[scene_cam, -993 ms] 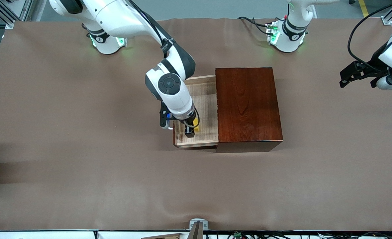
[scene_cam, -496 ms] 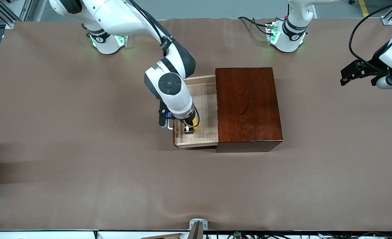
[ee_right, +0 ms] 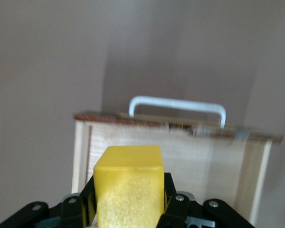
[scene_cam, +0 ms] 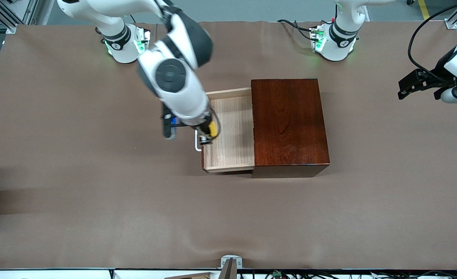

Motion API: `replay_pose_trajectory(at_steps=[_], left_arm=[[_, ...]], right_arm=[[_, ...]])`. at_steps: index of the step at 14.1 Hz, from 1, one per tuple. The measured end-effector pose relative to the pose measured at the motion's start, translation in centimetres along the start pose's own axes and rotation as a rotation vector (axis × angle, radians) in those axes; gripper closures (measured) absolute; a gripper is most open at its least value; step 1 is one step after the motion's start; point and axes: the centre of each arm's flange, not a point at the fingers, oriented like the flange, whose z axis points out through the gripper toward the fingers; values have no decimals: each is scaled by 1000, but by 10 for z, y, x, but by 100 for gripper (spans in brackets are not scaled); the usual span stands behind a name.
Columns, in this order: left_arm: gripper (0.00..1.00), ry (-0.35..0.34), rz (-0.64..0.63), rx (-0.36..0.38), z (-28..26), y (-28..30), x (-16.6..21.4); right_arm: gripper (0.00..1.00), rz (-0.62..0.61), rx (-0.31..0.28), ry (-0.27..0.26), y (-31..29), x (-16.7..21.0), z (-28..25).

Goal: Open drawer, take yellow block, close drawer
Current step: 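Lift the yellow block out of the drawer with the right gripper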

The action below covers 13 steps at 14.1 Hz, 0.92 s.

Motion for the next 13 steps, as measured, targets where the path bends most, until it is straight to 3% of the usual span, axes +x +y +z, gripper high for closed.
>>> replay_pose_trajectory(at_steps=[5, 8, 13], left_arm=[[0, -1, -1, 0, 1, -1, 0], [0, -13, -4, 0, 7, -2, 4], [0, -18, -3, -1, 10, -2, 6]], right_arm=[[44, -398, -61, 10, -3, 157, -65], [44, -640, -94, 74, 7, 242, -79], [44, -862, -103, 70, 26, 367, -64]])
